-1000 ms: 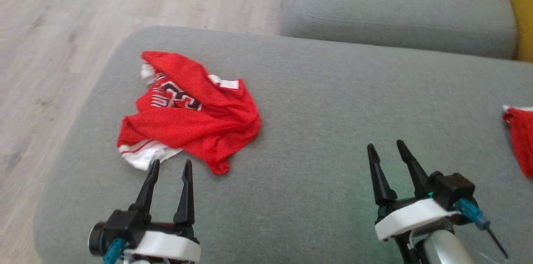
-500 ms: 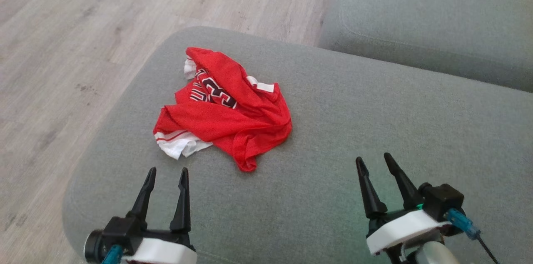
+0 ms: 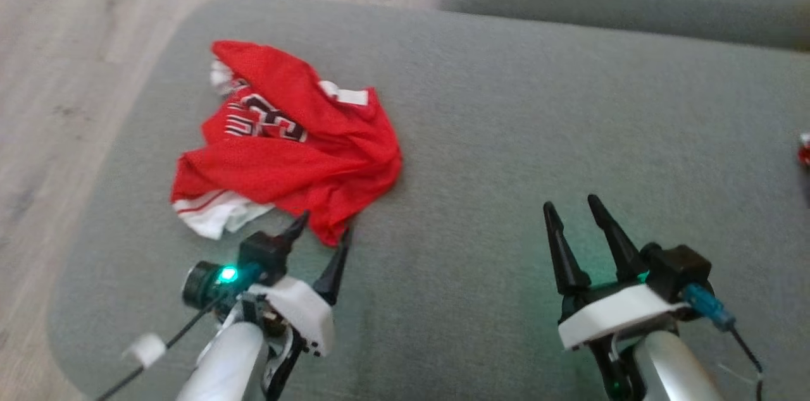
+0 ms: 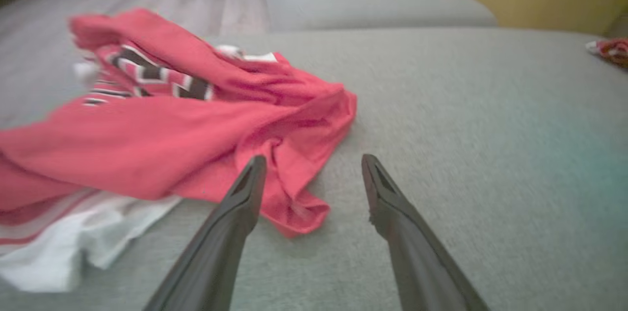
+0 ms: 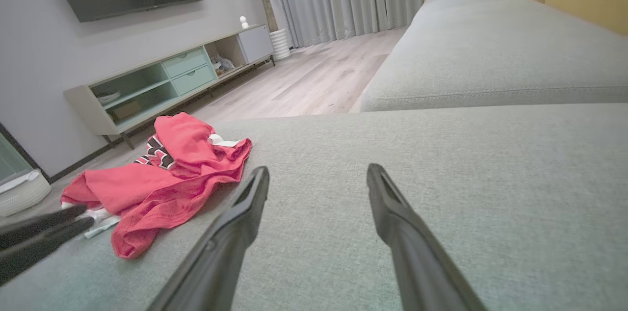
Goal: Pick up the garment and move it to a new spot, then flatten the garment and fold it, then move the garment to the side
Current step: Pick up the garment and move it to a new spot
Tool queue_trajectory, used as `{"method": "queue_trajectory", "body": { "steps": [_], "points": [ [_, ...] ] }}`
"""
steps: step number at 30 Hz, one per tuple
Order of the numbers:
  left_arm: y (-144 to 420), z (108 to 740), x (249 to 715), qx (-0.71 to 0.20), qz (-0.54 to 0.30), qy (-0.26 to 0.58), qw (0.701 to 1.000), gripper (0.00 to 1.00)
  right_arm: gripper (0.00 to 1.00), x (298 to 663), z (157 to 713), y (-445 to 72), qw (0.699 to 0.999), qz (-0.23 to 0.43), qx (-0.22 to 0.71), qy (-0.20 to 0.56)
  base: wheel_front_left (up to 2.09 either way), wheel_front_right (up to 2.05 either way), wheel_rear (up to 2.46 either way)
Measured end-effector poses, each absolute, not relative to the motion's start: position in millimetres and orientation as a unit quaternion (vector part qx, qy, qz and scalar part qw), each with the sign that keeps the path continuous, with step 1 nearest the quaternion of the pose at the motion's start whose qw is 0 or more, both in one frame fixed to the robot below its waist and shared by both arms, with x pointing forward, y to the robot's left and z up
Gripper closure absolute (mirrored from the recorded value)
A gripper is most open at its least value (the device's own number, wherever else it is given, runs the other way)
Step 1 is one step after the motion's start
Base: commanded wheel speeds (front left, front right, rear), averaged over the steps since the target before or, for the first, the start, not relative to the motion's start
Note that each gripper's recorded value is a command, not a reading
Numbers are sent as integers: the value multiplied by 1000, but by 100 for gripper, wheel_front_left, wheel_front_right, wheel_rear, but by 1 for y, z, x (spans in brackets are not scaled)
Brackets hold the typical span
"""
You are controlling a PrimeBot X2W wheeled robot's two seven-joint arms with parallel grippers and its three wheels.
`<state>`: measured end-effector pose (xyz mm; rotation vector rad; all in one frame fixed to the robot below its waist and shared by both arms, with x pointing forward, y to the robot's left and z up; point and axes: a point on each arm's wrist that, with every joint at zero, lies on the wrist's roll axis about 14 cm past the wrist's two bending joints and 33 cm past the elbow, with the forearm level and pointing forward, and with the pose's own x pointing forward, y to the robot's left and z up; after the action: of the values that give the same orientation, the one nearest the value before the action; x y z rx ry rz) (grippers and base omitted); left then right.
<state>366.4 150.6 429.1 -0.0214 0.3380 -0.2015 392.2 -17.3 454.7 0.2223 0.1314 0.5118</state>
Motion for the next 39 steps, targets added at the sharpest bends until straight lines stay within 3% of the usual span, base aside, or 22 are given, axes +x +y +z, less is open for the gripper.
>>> {"method": "queue_trajectory", "body": {
  "steps": [7, 14, 15, 16, 18, 25, 31, 39],
  "points": [
    [146, 373, 372, 10, -132, 286, 949, 0, 0, 403, 440, -44, 967, 211, 116, 79, 0, 0, 0],
    [139, 364, 389, 19, -145, 283, 948, 2, 0, 405, 435, -62, 972, 185, 117, 83, 0, 0, 0],
    [138, 364, 391, 19, -147, 280, 948, 25, 0, 405, 435, -63, 973, 183, 117, 83, 0, 0, 0],
    [137, 364, 391, 19, -147, 279, 949, 58, 0, 405, 435, -65, 973, 181, 116, 82, 0, 0, 0],
    [137, 365, 394, 21, -147, 273, 950, 100, 0, 404, 436, -67, 974, 179, 116, 81, 0, 0, 0],
    [120, 388, 407, 22, -171, 207, 963, 100, 0, 400, 445, -75, 976, 168, 117, 69, 0, 0, 0],
    [73, 426, 419, 33, -234, 129, 963, 100, 0, 395, 455, -84, 979, 156, 121, 56, 0, 0, 0],
    [-38, 492, 409, 31, -381, 18, 924, 100, 0, 383, 461, -104, 983, 128, 125, 47, 0, 0, 0]
  ]
}}
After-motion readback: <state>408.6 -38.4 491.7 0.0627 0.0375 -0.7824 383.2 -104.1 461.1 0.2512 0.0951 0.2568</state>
